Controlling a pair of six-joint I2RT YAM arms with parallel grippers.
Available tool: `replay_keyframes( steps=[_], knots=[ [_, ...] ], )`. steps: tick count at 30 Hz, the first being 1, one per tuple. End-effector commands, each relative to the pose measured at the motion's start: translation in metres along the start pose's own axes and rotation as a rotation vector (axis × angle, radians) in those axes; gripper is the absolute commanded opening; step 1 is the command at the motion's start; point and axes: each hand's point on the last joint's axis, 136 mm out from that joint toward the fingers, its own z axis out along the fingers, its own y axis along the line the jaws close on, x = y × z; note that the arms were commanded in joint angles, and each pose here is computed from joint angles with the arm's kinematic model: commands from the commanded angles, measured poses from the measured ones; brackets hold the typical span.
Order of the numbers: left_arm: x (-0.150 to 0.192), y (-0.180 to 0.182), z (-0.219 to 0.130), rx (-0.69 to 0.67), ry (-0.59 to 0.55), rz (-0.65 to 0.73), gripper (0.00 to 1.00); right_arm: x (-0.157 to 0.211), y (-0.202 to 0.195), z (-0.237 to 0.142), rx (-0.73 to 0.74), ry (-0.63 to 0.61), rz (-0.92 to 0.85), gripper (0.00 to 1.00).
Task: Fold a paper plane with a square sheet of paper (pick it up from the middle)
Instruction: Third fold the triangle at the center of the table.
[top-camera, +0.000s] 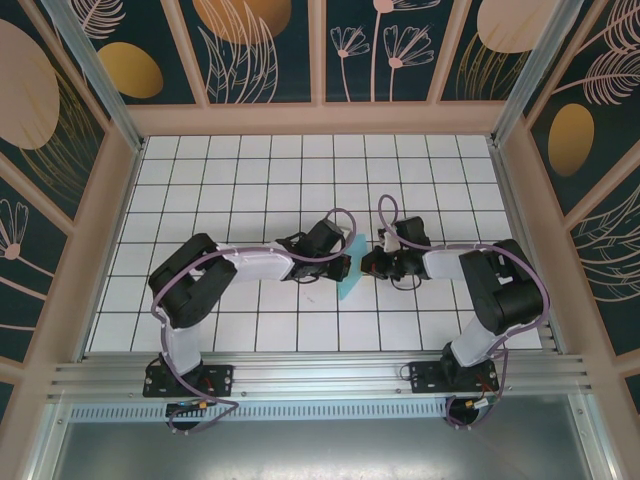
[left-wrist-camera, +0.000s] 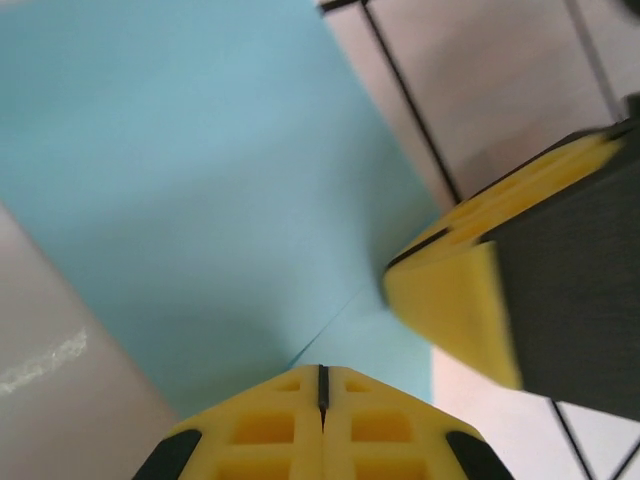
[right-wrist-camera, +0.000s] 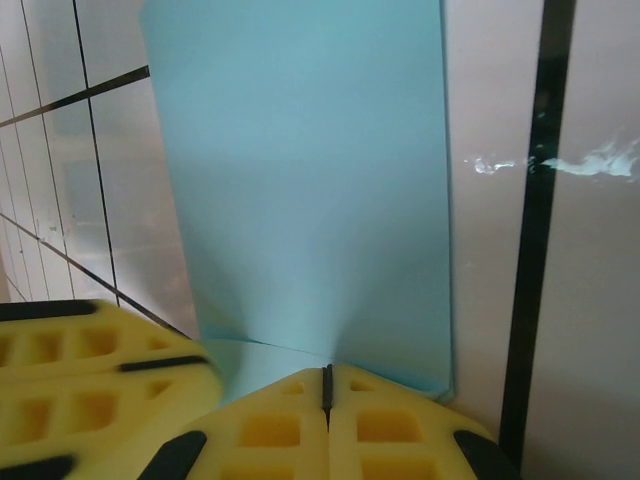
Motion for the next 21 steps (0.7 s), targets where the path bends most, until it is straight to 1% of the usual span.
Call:
replay_keyframes(
  steps=[1, 6, 11, 14, 21],
  knots=[
    [0.009, 0.017, 0.008, -0.067, 0.022, -0.039, 0.0, -0.004, 0.003, -0.002, 0.017, -0.004, -0.026, 0.06],
    [0.024, 0.03, 0.016, -0.097, 0.05, -0.052, 0.0, -0.005, 0.026, -0.015, -0.037, -0.034, -0.047, 0.08],
    [0.027, 0.03, 0.015, -0.088, 0.049, -0.058, 0.0, 0.013, 0.044, -0.017, -0.077, -0.03, -0.044, 0.08],
    [0.026, 0.03, 0.014, -0.088, 0.042, -0.06, 0.0, 0.024, 0.046, -0.011, -0.071, -0.028, -0.02, 0.06],
    [0.022, 0.027, 0.01, -0.079, 0.027, -0.062, 0.0, 0.033, 0.031, 0.003, -0.032, -0.03, 0.037, 0.03]
  ],
)
